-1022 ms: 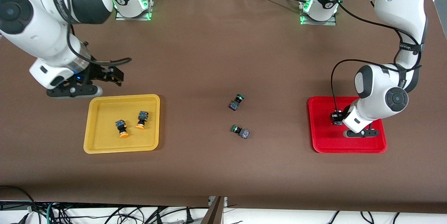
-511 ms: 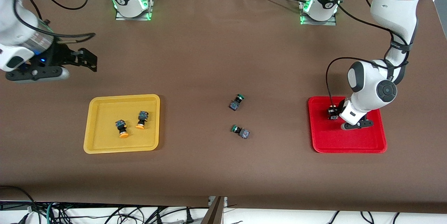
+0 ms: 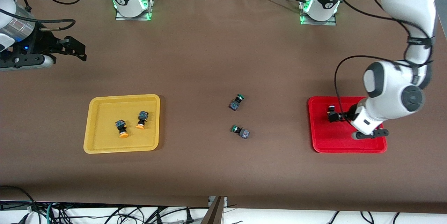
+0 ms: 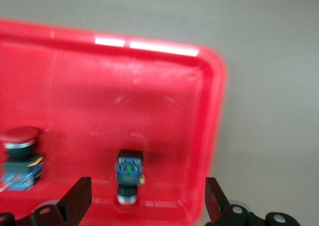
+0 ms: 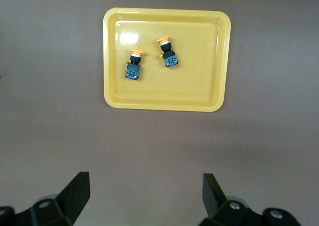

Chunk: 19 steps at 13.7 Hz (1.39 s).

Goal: Place red and yellow buttons in trays

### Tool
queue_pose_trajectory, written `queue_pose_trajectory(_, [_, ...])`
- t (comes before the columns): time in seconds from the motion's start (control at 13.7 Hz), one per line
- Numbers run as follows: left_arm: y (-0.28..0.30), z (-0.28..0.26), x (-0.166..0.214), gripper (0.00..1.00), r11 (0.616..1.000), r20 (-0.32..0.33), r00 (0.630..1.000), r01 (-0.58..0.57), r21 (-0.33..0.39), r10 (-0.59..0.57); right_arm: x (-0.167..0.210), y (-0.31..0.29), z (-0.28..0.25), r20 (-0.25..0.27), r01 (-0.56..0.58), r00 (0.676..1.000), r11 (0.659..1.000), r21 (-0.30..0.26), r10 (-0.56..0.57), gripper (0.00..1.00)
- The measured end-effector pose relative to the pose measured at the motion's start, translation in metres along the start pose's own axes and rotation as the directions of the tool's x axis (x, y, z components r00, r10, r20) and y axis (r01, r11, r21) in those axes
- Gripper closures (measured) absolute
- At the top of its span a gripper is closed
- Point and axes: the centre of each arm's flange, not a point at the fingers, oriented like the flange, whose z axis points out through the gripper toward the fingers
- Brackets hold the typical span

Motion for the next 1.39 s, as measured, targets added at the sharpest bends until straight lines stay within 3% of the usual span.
queue_pose_trajectory(0.22, [0.015,-0.082,0.004,0.00,1.000,0.020,0.999,-0.028,-0.008,0.028,-0.001,-0.004,0.001,0.003,0.007,1.000,1.000,0.000,-0.007,0.00])
queue_pose_trajectory(0.58, [0.017,-0.141,-0.011,0.00,0.999,0.087,0.996,-0.035,-0.002,0.035,-0.004,-0.003,-0.014,-0.033,0.006,0.999,1.000,0.000,-0.006,0.00])
queue_pose_trajectory(0.95, [-0.007,-0.224,-0.068,0.00,1.000,0.049,0.999,-0.011,0.021,0.010,0.009,0.003,-0.019,-0.058,0.001,0.998,1.000,-0.005,-0.001,0.00])
queue_pose_trajectory(1.24, [-0.013,-0.217,-0.110,0.00,1.000,0.090,0.996,-0.012,0.018,0.010,0.013,0.003,-0.019,-0.060,0.000,0.998,1.000,-0.005,-0.001,0.00])
queue_pose_trajectory(1.39, [-0.002,-0.209,-0.115,0.00,0.998,0.092,0.995,-0.041,0.055,0.036,0.013,0.001,-0.019,-0.061,0.003,0.998,1.000,-0.005,-0.003,0.00])
